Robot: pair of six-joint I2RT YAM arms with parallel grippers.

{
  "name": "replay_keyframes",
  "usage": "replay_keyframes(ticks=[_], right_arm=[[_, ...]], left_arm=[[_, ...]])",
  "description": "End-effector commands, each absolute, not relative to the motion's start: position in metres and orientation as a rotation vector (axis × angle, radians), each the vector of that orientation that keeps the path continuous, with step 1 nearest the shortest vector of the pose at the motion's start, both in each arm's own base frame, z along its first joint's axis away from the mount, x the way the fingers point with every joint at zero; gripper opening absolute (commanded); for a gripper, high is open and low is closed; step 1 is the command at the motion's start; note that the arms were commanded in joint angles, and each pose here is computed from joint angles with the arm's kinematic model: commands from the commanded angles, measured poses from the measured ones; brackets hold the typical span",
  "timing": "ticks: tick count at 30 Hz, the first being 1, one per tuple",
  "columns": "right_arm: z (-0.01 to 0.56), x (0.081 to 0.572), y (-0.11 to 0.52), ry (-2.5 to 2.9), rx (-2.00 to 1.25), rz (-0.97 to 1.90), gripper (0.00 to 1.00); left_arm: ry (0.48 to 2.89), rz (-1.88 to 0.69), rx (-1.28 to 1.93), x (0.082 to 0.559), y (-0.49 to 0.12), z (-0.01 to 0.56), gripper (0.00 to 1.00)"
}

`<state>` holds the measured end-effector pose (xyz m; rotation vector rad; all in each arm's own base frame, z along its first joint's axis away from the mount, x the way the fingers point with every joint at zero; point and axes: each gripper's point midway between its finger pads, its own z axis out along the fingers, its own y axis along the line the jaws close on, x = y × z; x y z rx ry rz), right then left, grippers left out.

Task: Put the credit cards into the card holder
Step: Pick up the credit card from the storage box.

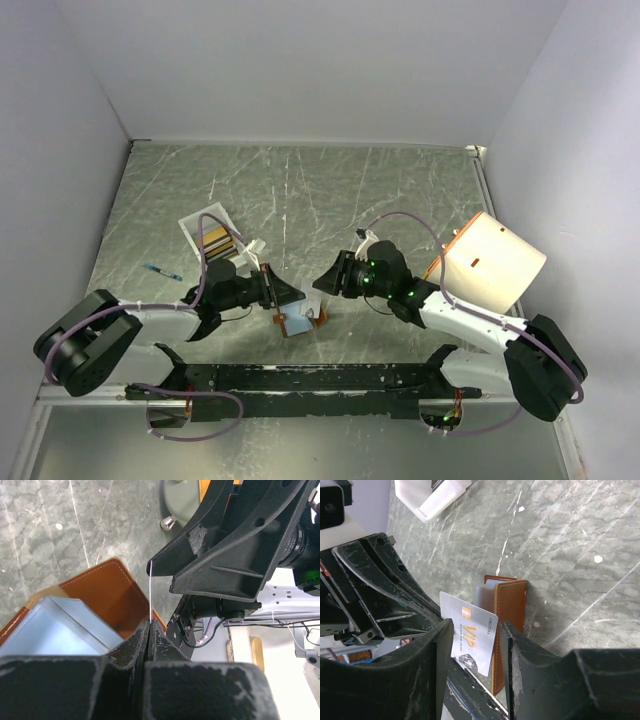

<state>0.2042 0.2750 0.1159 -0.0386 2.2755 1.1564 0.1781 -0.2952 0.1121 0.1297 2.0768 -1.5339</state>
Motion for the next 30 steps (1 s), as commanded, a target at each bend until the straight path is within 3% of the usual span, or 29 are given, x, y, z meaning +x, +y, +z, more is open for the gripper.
replay_keyframes(ticks=[1, 4, 9, 10, 17, 21, 23, 26, 30], right_arm=[[0.118, 0.205, 0.280, 2.241, -0.053, 1.219, 0.42], [0.122, 0.202, 0.283, 2.225, -0.070, 1.259, 0.39], [0.131, 0.201, 0.280, 2.187, -0.087, 1.258, 0.02], [0.132, 0.201, 0.278, 2.183, -0.085, 1.248, 0.00], [0.136, 0.198, 0.275, 2.166, -0.103, 1.246, 0.01], [0.144, 0.196, 0.274, 2.136, -0.092, 1.270, 0.37], [0.154, 0.196, 0.275, 2.102, -0.104, 1.288, 0.43], [0.163, 0.195, 0.278, 2.078, -0.127, 1.313, 0.43], [0.167, 0.190, 0.284, 2.060, -0.164, 1.372, 0.34]], left_arm=[[1.986, -1.607, 0.184, 0.171, -0.299, 0.123, 0.07], [1.981, -1.615, 0.192, 0.171, -0.300, 0.123, 0.07], [2.000, -1.572, 0.211, 0.174, -0.300, 0.120, 0.07], [2.006, -1.555, 0.216, 0.176, -0.300, 0.119, 0.07], [1.920, -1.531, 0.239, 0.178, -0.295, 0.137, 0.07], [1.854, -1.583, 0.230, 0.173, -0.294, 0.153, 0.07], [1.841, -1.601, 0.228, 0.172, -0.294, 0.158, 0.07], [1.812, -1.630, 0.226, 0.170, -0.294, 0.166, 0.07], [1.789, -1.652, 0.232, 0.169, -0.295, 0.173, 0.07]])
